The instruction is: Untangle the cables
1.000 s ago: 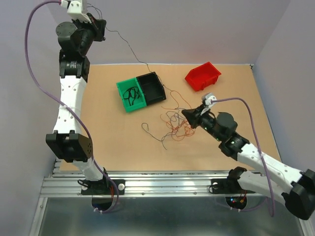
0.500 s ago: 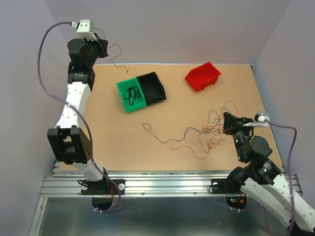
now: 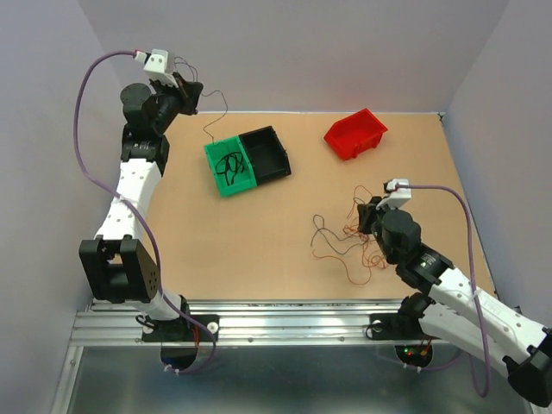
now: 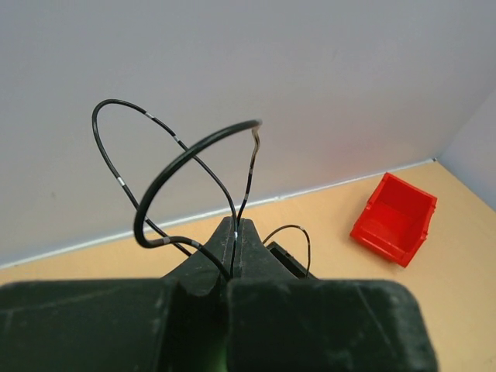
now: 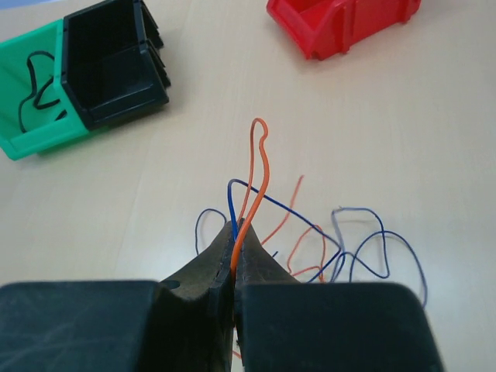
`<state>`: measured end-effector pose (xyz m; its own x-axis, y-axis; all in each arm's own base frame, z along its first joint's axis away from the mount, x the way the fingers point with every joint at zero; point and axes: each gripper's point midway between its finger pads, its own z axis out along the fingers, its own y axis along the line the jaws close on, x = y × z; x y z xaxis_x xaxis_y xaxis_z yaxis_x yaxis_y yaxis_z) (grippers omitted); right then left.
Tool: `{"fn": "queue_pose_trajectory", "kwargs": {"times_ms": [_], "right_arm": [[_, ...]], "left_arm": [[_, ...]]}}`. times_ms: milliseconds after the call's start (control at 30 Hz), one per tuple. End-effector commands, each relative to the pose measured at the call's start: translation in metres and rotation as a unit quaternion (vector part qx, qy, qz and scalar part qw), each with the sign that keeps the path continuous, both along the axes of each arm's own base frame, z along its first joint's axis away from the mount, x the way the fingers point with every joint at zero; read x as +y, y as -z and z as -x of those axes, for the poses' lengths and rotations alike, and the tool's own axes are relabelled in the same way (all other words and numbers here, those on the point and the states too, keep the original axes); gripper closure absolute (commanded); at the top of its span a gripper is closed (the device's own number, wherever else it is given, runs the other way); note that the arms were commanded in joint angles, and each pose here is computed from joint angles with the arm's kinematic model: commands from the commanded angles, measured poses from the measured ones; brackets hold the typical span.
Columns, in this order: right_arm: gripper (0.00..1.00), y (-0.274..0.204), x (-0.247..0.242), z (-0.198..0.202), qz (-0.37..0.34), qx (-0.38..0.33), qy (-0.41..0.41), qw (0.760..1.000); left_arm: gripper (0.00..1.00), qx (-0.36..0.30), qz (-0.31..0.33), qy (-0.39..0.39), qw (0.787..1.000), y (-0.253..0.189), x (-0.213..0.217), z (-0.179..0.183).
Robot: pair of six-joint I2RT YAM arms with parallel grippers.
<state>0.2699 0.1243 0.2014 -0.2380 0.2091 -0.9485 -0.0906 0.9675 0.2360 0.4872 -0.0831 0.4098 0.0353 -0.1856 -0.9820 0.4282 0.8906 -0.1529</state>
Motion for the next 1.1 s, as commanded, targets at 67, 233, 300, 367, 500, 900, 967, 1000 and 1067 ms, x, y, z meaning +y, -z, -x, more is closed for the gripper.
{"fn": "queue_pose_trajectory", "kwargs": {"times_ms": [67,233,300,367,500,900,967,1000,1067], "right_arm": [[0.99,-0.039,0.025,-0.015,-0.039,-0.057,-0.035,0.997],[1.0,-0.039,0.031,-0.016,-0.042,-0.06,-0.048,0.996],[0.99,-0.04,0.032,-0.015,-0.044,-0.063,-0.051,0.996],[0.99,-0.041,0.031,-0.014,-0.044,-0.065,-0.05,0.996],[0.99,-0.044,0.028,-0.011,-0.048,-0.073,-0.05,0.995],[1.0,-0.042,0.036,-0.011,-0.047,-0.068,-0.067,0.994],[0.99,-0.043,0.037,-0.012,-0.048,-0.068,-0.07,0.994],[0.99,-0.042,0.038,-0.013,-0.048,-0.067,-0.07,0.994],[0.99,-0.041,0.04,-0.014,-0.048,-0.065,-0.074,0.994]], "left_arm": [[1.0,-0.023,-0.03,0.021,0.999,0.021,-0.023,0.013],[1.0,0.01,-0.052,0.012,0.999,0.066,-0.027,-0.008],[1.0,0.026,-0.061,0.0,0.998,0.086,-0.023,-0.015],[1.0,0.026,-0.08,-0.012,0.996,0.104,-0.017,-0.017],[1.0,0.031,-0.117,-0.051,0.991,0.131,-0.004,-0.017],[1.0,0.064,-0.252,-0.128,0.957,0.2,-0.013,-0.014],[1.0,0.064,-0.26,-0.118,0.956,0.202,-0.027,-0.011],[1.0,0.07,-0.262,-0.117,0.955,0.205,-0.03,-0.012],[1.0,0.091,-0.267,-0.127,0.951,0.205,-0.029,-0.018]]}}
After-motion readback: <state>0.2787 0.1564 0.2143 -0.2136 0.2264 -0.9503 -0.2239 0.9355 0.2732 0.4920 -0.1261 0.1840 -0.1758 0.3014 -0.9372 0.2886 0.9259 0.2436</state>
